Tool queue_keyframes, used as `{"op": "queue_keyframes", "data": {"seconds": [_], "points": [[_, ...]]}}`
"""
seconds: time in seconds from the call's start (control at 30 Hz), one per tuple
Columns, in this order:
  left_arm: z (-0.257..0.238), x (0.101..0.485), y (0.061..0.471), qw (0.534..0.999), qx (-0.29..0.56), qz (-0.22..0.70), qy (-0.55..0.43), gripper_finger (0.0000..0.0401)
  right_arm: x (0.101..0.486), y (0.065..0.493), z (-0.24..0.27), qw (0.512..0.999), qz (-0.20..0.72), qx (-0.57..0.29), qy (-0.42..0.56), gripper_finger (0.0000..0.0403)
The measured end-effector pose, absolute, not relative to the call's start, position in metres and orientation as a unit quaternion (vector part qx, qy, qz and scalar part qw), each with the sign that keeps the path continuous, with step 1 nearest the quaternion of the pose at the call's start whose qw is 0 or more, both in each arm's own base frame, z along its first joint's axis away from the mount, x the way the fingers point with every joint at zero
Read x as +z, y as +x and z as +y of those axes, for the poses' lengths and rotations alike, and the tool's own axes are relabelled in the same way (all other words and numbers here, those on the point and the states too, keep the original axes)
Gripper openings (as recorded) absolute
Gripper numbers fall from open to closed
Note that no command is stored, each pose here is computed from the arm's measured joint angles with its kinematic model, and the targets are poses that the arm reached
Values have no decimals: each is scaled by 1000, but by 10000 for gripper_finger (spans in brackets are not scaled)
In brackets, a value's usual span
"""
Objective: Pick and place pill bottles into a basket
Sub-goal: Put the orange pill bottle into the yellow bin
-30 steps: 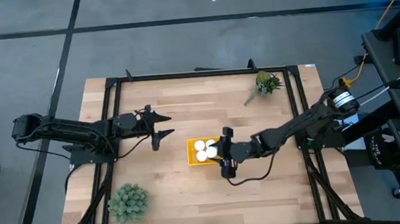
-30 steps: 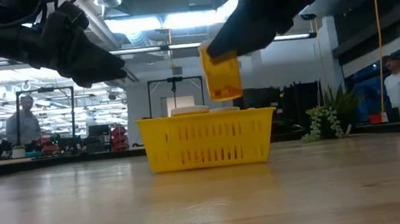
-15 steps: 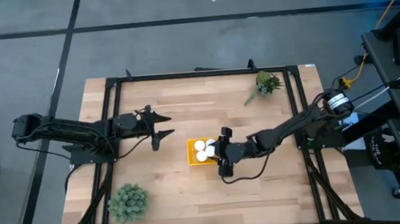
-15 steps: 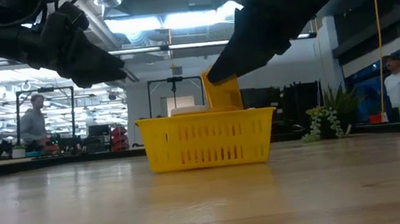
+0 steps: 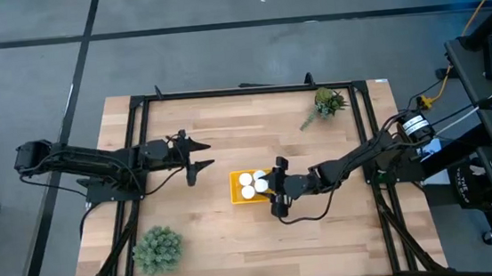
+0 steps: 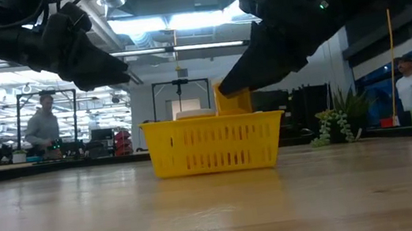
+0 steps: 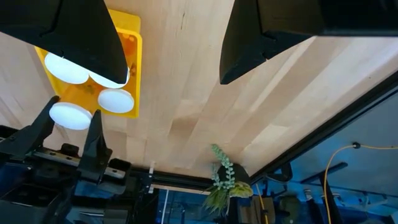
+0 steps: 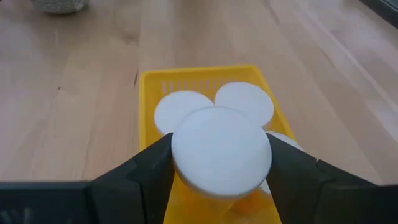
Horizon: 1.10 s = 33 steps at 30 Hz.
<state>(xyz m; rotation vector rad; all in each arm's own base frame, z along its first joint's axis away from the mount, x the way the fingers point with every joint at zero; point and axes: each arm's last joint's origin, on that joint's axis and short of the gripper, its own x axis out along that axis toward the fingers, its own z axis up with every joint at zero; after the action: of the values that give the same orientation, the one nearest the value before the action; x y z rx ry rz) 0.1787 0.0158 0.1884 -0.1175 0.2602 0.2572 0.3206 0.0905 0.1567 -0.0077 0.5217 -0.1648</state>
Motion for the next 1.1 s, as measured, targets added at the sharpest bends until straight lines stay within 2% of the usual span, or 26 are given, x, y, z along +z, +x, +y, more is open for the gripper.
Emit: {"op": "queue_keyframes", "data": {"seconds": [1.1], "points": [[16,188,179,982,128,129,-58,251,147,324,92,963,258,-72,12,221]]}}
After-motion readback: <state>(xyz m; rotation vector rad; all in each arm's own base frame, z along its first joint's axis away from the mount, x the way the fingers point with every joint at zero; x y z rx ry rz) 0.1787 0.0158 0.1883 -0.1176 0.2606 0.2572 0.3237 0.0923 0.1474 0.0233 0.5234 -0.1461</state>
